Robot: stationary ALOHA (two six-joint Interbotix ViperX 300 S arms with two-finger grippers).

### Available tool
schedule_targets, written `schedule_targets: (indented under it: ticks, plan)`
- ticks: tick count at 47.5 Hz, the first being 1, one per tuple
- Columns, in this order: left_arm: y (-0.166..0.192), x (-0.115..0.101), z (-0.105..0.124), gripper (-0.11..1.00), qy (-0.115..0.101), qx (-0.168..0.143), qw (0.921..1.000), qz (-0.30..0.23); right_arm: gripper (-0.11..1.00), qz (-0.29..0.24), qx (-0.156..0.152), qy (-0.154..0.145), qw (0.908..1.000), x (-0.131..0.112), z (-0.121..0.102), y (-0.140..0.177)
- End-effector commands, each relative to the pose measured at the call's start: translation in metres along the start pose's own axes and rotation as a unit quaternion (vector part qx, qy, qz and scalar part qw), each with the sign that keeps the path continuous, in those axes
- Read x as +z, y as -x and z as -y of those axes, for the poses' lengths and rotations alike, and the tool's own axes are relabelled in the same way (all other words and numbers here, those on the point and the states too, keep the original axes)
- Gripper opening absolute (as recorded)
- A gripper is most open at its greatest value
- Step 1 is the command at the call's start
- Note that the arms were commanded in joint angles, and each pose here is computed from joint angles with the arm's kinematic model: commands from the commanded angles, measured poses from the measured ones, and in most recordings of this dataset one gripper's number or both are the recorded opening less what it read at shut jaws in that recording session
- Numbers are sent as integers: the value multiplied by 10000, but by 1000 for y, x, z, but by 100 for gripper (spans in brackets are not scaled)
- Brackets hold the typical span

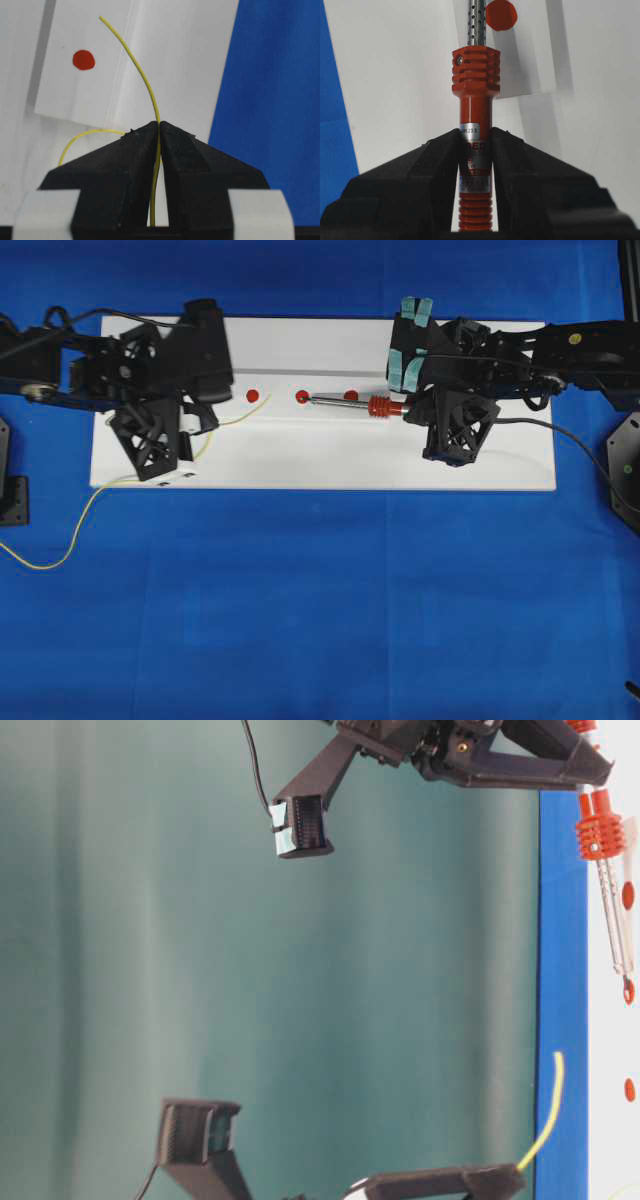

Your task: Touch the tip of the soldering iron to the tip of the solder at the mark.

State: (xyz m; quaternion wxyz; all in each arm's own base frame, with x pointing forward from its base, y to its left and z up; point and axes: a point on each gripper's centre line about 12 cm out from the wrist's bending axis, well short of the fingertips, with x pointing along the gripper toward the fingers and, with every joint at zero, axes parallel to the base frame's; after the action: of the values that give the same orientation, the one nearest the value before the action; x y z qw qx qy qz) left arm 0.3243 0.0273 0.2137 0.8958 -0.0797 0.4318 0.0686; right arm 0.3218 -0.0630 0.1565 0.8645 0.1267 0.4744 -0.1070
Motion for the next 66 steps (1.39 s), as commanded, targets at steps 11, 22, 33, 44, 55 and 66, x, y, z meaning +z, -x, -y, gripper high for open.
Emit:
schedule_targets:
  ticks: [11, 22, 33, 44, 55, 66]
  plan:
    - [11, 11, 2, 3, -27, -35, 9996, 266, 7, 258, 31, 9, 9997, 12, -2, 10]
    - [11, 12, 2, 3, -12, -44, 9995, 304, 7, 548, 67, 19, 9985, 9, -2, 35]
    - [12, 12, 2, 3, -11, -43, 9995, 319, 7, 848, 89, -57, 9963, -18, 3, 67]
    - [12, 13, 2, 3, -3, -43, 9995, 319, 7, 867, 127, -283, 9958, -40, 5, 86]
    - [12, 17, 3, 3, -19, -44, 9995, 327, 7, 753, 109, -288, 9967, -42, 6, 83]
    - [10, 27, 4, 3, -4, -60, 9991, 417, 7, 748, 84, -258, 9968, -42, 6, 81]
